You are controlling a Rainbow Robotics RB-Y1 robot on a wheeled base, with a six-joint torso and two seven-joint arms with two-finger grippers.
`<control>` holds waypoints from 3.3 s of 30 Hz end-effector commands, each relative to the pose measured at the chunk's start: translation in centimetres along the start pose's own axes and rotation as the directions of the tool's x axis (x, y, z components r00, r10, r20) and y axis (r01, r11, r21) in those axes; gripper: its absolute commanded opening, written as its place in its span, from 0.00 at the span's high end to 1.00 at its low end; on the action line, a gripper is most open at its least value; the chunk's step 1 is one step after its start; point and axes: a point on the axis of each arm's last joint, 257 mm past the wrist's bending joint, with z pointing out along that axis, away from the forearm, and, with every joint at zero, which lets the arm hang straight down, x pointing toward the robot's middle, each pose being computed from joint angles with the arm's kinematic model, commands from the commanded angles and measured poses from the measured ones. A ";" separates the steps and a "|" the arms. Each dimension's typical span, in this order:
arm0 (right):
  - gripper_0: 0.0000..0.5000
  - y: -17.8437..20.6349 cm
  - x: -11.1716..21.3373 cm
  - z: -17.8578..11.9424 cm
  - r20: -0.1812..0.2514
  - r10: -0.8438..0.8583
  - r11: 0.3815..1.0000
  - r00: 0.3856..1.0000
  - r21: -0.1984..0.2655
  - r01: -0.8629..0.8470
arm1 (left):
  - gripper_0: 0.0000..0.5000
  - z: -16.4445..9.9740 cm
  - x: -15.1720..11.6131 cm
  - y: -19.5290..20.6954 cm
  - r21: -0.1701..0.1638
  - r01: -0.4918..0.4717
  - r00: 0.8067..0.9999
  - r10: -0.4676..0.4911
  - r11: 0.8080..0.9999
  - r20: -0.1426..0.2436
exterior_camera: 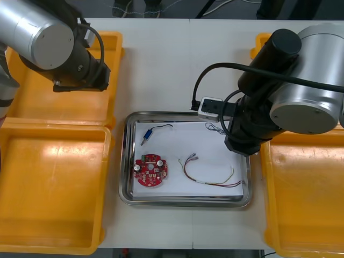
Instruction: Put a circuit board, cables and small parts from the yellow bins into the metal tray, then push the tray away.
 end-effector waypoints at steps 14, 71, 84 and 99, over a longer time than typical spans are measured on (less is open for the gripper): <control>1.00 -1.0 -3.8 6.4 0.036 -0.209 0.975 0.977 0.082 0.206 | 0.00 -0.4 -9.4 6.3 -0.070 -0.121 0.990 0.125 0.990 0.057; 0.00 -3.3 -2.9 -5.2 0.039 0.181 0.973 0.983 0.136 -0.185 | 0.00 12.5 -9.1 7.4 -0.077 -0.163 0.979 0.171 0.984 0.111; 0.00 -8.6 2.7 -9.4 0.161 0.421 0.869 0.892 0.210 -0.448 | 0.00 12.7 -8.7 7.6 -0.079 -0.162 0.980 0.170 0.984 0.102; 0.00 -12.0 12.8 -11.7 0.213 0.678 0.673 0.704 0.207 -0.710 | 0.70 13.8 -6.9 8.6 -0.084 -0.154 0.984 0.160 0.984 0.072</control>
